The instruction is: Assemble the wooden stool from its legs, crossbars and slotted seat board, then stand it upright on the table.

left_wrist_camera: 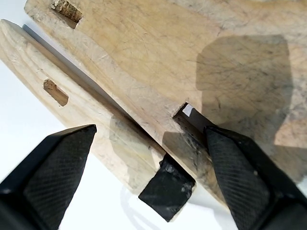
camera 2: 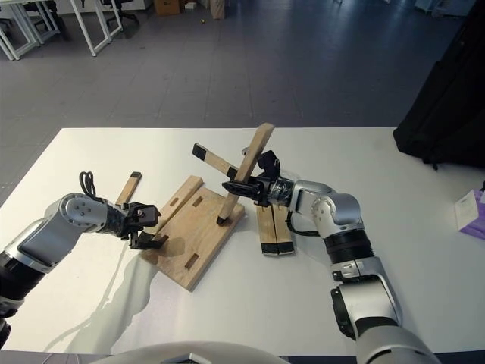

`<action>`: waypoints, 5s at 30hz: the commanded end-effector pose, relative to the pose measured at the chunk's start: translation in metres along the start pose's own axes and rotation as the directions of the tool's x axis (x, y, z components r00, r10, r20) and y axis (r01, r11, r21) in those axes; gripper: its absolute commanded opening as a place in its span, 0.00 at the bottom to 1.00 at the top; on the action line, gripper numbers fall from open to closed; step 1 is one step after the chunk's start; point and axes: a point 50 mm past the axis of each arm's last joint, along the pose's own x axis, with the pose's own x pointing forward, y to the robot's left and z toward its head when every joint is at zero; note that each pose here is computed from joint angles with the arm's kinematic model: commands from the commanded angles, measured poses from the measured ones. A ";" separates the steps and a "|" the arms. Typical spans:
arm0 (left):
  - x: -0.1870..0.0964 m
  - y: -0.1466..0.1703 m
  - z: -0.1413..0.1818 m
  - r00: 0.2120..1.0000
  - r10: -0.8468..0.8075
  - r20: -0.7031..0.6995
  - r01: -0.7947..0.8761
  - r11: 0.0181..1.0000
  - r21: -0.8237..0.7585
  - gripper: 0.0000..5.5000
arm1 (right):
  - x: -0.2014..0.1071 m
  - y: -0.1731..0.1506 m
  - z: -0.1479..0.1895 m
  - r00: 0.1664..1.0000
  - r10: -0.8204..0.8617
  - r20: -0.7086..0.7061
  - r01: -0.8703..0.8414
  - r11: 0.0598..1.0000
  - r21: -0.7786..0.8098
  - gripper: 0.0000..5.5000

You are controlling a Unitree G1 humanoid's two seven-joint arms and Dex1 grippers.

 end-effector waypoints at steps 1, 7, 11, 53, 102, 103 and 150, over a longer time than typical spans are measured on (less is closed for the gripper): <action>0.016 -0.017 -0.028 0.991 -0.066 -0.116 0.057 0.996 -0.071 0.75 | -0.006 -0.011 -0.016 0.990 -0.045 -0.132 0.040 0.998 -0.041 0.37; 0.019 -0.020 -0.027 0.993 -0.058 -0.099 0.049 0.995 -0.090 0.75 | -0.013 -0.022 -0.019 0.978 -0.076 -0.194 0.058 0.994 -0.098 0.37; 0.020 -0.023 -0.025 0.994 -0.061 -0.093 0.053 0.995 -0.088 0.75 | -0.017 -0.025 -0.027 0.966 -0.137 -0.221 0.106 0.984 -0.144 0.37; 0.028 -0.037 0.001 0.999 -0.009 0.038 0.018 0.974 -0.227 0.75 | -0.035 0.016 -0.013 0.949 -0.313 -0.048 0.285 0.910 -0.301 0.55; 0.004 -0.023 0.019 0.979 0.106 0.174 -0.034 0.926 -0.376 0.75 | -0.110 0.024 0.070 0.361 -0.762 0.537 0.767 0.570 0.293 0.39; -0.006 -0.015 0.023 0.970 0.123 0.211 -0.030 0.918 -0.395 0.75 | -0.111 0.024 0.051 0.367 -0.791 0.490 0.774 0.552 0.311 0.39; 0.025 -0.101 -0.010 0.992 0.110 -0.056 -0.124 0.870 -0.477 0.75 | -0.118 0.055 -0.153 0.538 -0.829 -0.150 0.831 0.552 -0.071 0.67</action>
